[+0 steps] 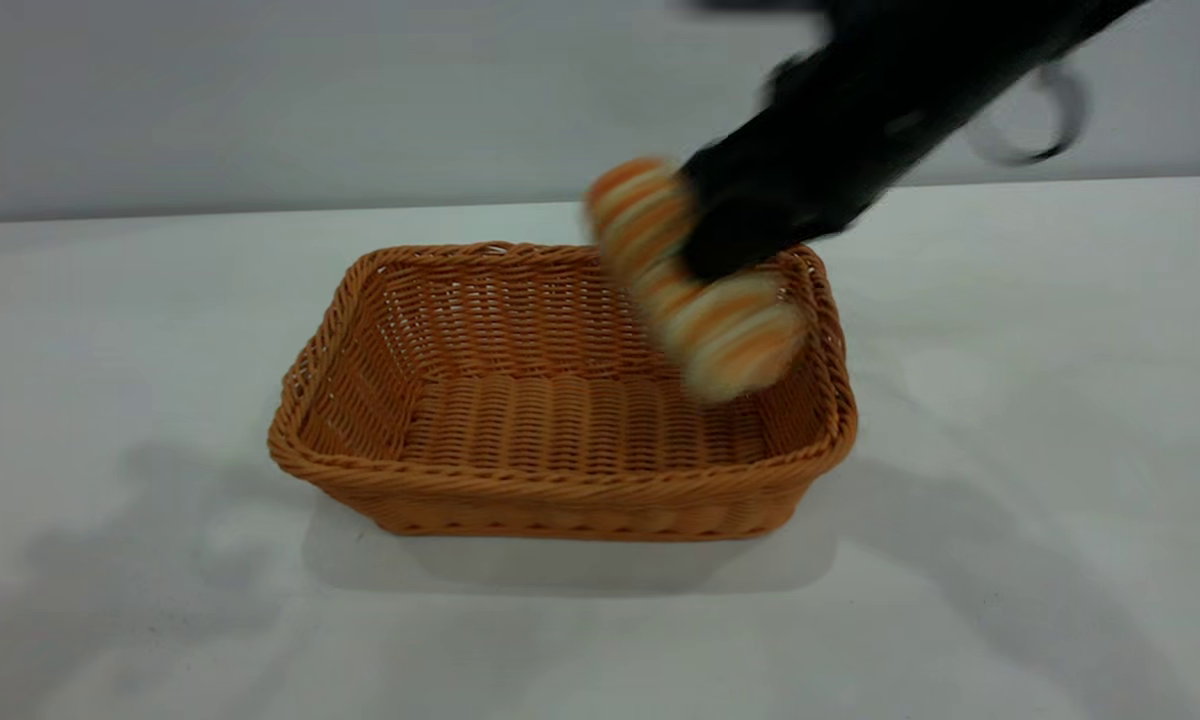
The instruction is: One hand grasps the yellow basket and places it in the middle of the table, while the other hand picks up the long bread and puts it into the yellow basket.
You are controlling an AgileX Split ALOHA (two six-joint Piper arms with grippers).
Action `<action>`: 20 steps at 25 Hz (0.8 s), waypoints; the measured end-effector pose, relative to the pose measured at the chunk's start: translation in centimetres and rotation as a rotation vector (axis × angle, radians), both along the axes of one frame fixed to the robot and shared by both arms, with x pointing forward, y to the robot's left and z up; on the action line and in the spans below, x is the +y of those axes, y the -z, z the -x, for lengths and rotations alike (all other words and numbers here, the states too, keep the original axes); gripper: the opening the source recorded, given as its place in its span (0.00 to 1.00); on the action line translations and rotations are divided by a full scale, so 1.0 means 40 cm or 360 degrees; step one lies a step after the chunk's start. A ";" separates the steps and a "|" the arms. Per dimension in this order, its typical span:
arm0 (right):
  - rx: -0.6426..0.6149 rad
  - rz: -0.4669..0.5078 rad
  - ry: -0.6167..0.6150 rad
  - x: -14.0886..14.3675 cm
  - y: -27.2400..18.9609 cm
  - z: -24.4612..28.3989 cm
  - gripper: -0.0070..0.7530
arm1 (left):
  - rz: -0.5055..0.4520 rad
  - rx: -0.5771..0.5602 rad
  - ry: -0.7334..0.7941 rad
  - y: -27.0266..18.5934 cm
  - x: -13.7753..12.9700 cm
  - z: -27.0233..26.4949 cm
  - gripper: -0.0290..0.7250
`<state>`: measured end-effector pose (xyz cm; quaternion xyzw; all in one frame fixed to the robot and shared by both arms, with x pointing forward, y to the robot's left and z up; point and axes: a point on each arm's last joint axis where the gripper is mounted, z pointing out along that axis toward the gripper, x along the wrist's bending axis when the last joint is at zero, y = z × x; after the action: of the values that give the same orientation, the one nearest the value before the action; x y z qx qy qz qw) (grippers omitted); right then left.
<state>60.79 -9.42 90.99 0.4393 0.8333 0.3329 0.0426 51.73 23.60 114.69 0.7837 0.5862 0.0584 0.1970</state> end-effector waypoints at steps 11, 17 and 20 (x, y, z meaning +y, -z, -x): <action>0.0228 -0.0054 -0.0151 -0.022 -0.046 -0.020 0.77 | -0.0051 -0.0110 -0.0009 -0.038 0.027 0.098 0.81; 0.0266 0.0138 -0.0188 -0.152 -0.318 0.092 0.73 | -0.0175 -0.0169 -0.0028 -0.019 0.069 0.235 0.81; 0.0276 0.0226 -0.0144 -0.199 -0.406 0.195 0.71 | -0.0221 -0.0172 -0.0039 0.018 0.090 0.315 0.81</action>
<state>52.99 -17.39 107.24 0.4241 0.8744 0.2353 -0.0136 39.14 27.20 113.97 0.7840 0.5788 0.1434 0.1727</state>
